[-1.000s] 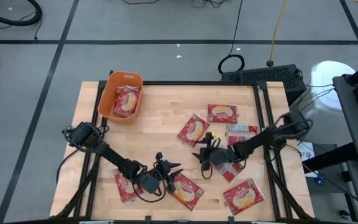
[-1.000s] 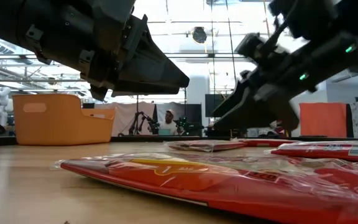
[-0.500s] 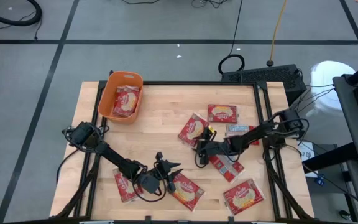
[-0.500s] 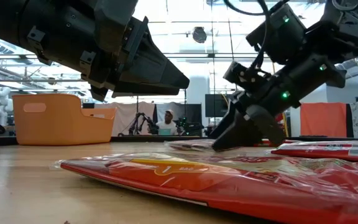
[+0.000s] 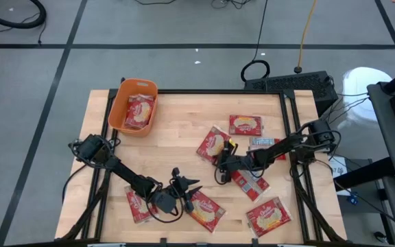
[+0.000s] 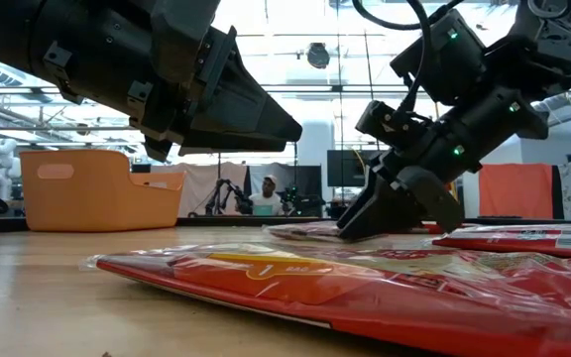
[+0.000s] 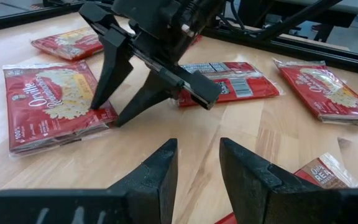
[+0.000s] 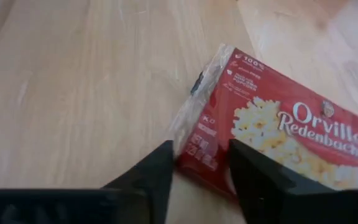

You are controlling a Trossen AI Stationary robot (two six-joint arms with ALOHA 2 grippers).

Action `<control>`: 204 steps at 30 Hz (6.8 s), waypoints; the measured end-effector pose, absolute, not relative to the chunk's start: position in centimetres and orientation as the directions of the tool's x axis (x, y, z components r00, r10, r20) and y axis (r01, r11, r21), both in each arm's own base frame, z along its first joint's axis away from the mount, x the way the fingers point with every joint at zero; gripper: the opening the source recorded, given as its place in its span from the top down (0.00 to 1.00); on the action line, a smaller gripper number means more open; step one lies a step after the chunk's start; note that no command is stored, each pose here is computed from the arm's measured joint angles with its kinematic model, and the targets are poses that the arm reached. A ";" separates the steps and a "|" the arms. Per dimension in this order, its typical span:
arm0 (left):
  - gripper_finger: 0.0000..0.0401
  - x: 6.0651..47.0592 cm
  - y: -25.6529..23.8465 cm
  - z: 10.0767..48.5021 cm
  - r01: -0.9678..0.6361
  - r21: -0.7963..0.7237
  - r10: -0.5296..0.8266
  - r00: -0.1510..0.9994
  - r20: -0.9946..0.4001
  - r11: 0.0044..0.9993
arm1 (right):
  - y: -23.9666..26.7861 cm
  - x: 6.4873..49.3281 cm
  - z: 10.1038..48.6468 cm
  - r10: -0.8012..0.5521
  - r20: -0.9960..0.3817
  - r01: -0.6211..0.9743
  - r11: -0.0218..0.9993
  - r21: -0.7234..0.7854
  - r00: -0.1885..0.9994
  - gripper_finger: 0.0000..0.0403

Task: Sort popcorn bags into baskets
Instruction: Put the red popcorn bag into the orange bin

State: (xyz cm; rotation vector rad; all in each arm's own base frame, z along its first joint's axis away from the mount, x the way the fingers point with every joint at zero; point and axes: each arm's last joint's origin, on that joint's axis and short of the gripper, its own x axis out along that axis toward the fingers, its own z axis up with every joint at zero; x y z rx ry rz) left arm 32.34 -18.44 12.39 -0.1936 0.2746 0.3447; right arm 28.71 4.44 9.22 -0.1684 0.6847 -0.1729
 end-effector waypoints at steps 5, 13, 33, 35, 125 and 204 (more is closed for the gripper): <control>0.70 32.4 -18.4 12.4 -0.359 -0.140 0.307 0.904 -0.297 0.923 | 4.5 28.7 9.1 -0.201 -0.622 0.124 0.979 -0.164 0.757 0.85; 0.70 33.1 -16.8 12.2 -0.404 -0.125 0.351 0.884 -0.309 0.906 | 5.5 28.9 9.4 0.011 -0.613 -0.016 1.000 -0.003 0.790 0.98; 0.70 33.2 -15.2 11.1 -0.481 -0.109 0.405 0.823 -0.398 0.870 | 8.5 27.2 11.9 0.026 -0.614 -0.179 0.965 -0.190 0.789 0.80; 0.70 33.0 -15.1 10.9 -0.494 -0.116 0.411 0.813 -0.412 0.862 | 8.7 26.9 11.5 -0.035 -0.629 -0.156 0.957 -0.246 0.777 0.73; 0.99 33.6 -8.8 12.1 -0.267 0.241 0.360 0.692 -0.625 0.933 | 8.8 25.8 13.8 -0.056 -0.615 -0.144 0.952 -0.272 0.786 0.94; 0.49 27.9 -14.6 21.6 -0.524 -0.437 0.358 0.840 -0.408 0.731 | 17.4 25.3 13.1 -0.276 -0.170 -0.183 -0.024 -0.983 0.946 0.94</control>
